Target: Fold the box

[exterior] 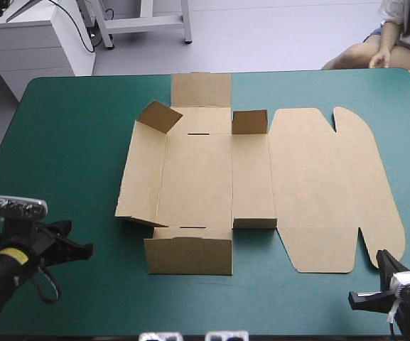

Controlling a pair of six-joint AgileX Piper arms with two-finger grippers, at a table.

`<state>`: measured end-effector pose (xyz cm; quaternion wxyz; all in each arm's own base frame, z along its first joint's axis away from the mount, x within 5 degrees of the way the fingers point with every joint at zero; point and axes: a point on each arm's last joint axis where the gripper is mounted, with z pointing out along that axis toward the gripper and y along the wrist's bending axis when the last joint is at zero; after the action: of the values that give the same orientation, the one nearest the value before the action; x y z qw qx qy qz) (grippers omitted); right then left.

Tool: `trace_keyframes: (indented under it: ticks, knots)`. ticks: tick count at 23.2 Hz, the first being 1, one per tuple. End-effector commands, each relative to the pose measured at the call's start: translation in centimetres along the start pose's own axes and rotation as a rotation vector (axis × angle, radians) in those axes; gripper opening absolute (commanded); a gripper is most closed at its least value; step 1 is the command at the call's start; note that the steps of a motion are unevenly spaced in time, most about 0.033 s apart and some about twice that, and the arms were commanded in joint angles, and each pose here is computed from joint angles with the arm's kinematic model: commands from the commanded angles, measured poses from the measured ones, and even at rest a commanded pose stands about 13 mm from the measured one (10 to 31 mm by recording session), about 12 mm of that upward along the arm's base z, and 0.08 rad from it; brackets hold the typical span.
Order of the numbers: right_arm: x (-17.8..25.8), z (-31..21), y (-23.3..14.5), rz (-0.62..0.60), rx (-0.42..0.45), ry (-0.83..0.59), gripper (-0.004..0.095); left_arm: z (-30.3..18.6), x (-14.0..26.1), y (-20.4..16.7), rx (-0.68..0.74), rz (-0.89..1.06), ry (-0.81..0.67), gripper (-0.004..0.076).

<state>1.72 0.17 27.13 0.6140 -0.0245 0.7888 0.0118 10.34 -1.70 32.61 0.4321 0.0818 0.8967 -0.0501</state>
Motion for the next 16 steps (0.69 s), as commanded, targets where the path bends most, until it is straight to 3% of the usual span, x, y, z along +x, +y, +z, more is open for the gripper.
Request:
trace_keyframes:
  ticks: [1,6,11,16]
  knots:
    - [-1.4,-0.5,0.0,-0.001,0.009,-0.102,-0.002,2.0,-3.4,0.5,-0.005,-0.002,0.008,-0.0008]
    - [-1.4,-0.5,0.0,-0.001,0.009,-0.102,-0.002,6.4,-6.3,1.0,0.011,-0.013,0.139,-0.0006]
    - [-1.4,-0.5,0.0,-0.001,0.009,-0.102,-0.002,10.7,-9.6,0.3,0.181,0.064,0.283,0.0002]
    - [-1.4,-0.5,0.0,-0.001,0.009,-0.102,-0.002,14.8,-11.7,0.2,0.264,0.016,0.393,0.0002]
